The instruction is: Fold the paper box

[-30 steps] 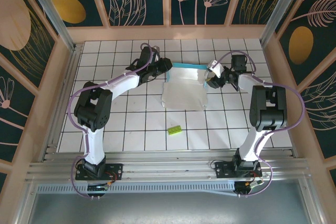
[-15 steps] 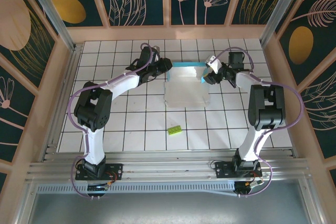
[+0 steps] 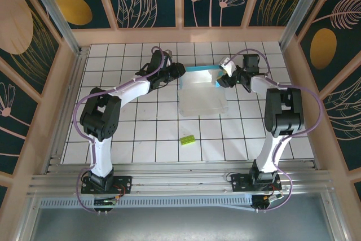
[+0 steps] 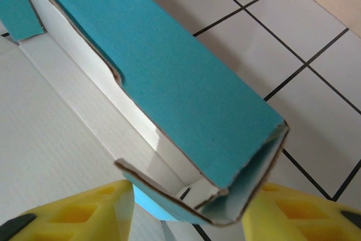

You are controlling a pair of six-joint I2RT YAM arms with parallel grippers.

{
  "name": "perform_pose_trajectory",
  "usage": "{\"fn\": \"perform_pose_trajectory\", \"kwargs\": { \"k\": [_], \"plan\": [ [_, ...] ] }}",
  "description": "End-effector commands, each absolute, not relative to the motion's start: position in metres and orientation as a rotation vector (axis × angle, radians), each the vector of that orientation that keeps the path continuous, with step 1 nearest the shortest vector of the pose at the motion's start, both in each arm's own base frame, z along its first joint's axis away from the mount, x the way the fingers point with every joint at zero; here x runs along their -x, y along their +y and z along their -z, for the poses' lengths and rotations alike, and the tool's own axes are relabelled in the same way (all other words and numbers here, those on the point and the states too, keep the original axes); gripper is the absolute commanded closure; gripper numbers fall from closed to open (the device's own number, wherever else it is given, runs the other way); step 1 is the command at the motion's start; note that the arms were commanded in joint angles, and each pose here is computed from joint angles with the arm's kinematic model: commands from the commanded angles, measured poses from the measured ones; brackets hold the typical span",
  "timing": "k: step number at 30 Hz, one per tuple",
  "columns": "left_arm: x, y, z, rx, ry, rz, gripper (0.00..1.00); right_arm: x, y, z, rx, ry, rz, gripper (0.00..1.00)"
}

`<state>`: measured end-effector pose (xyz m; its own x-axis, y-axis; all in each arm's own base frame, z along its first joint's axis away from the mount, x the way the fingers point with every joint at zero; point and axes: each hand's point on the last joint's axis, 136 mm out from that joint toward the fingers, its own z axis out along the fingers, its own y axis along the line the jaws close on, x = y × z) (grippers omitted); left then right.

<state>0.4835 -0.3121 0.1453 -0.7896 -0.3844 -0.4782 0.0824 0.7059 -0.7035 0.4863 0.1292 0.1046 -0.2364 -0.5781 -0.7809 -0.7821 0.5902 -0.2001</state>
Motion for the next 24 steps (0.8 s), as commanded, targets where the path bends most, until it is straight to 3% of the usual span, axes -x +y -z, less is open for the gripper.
{"fn": "perform_pose_trajectory", "kwargs": {
  "k": [1, 15, 24],
  "plan": [
    [-0.489, -0.316, -0.152, 0.202, 2.273, 1.006, 0.68, -0.5, 0.136, -0.11, 1.075, 1.919, -0.282, 0.51],
    [-0.49, -0.318, -0.155, 0.195, 2.271, 1.014, 0.68, -0.519, 0.143, -0.094, 0.999, 2.014, -0.279, 0.67],
    [-0.49, -0.318, -0.153, 0.192, 2.272, 1.011, 0.68, -0.525, 0.147, -0.088, 1.0, 2.056, -0.306, 0.87]
  ]
}}
